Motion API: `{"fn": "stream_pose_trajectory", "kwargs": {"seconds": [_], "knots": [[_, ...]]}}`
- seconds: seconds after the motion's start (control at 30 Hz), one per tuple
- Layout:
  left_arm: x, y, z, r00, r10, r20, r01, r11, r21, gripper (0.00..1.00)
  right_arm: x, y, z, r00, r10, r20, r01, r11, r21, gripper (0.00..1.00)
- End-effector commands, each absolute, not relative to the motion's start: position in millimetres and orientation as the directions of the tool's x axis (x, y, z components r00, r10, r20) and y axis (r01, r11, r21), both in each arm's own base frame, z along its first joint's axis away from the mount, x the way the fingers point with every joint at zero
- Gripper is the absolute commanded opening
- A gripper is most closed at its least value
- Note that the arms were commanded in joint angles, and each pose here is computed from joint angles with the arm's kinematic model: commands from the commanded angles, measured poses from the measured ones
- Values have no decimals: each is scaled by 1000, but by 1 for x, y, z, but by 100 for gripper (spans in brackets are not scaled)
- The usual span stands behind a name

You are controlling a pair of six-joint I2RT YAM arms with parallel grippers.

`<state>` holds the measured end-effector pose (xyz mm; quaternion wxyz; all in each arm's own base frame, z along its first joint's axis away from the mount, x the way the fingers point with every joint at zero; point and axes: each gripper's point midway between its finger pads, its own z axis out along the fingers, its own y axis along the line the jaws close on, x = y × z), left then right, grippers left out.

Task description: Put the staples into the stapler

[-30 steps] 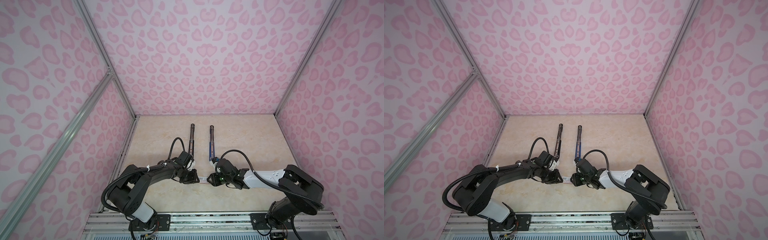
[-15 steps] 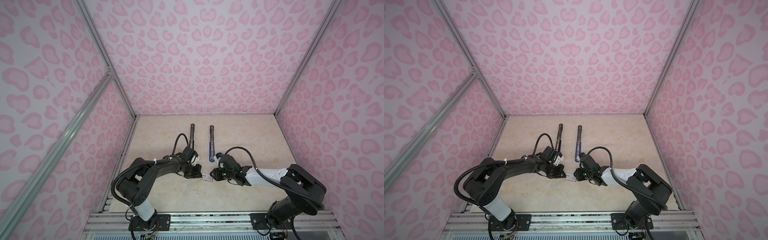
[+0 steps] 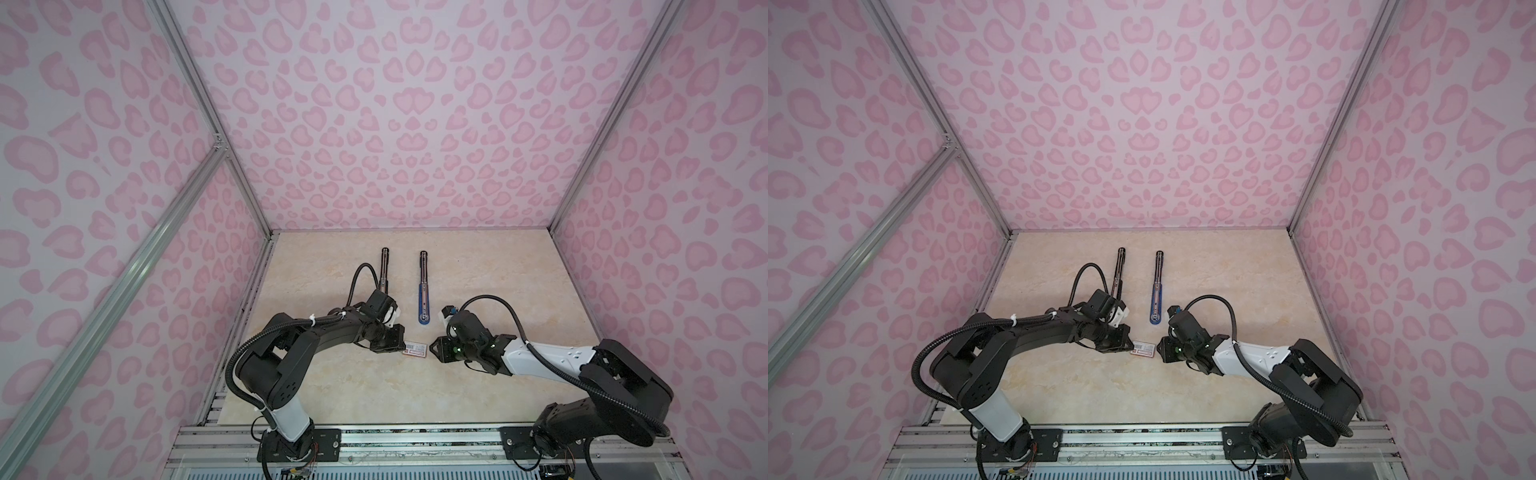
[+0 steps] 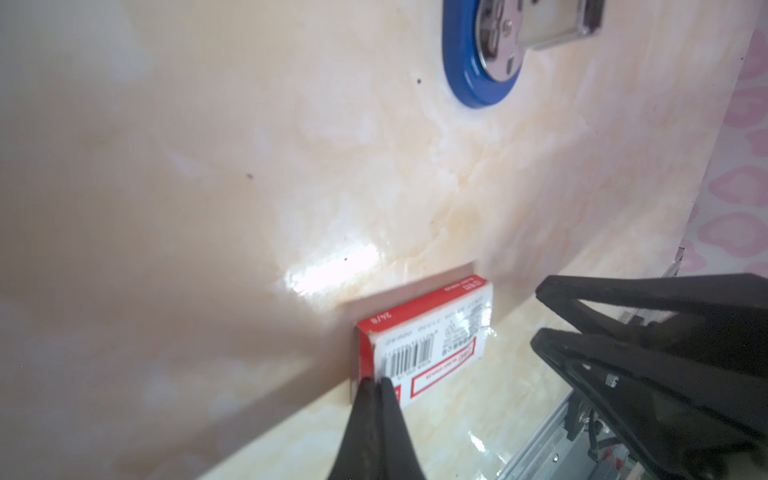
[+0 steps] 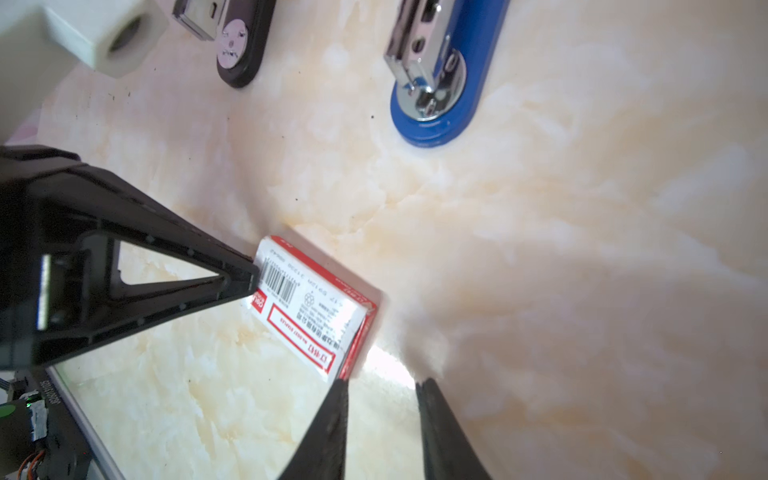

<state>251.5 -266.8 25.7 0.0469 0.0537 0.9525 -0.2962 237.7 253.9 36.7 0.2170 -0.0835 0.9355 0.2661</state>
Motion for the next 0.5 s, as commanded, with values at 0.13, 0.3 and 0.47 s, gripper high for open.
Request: {"fn": "stream_pose_trajectory", "kwargs": {"seconds": [0.13,0.3,0.47], "knots": [[260,-265,28,-989,42,-138,113,823,-557,3,240,266,33,-899,-37,-436,-262,843,470,39],[256,-265,28,-990,47,-134,115,819,-562,3,242,274,30,-901,-41,-432,-263,843,469,37],[257,-265,28,-990,45,-131,111,818,-565,3,247,274,29,-900,-38,-433,-253,856,450,34]]}}
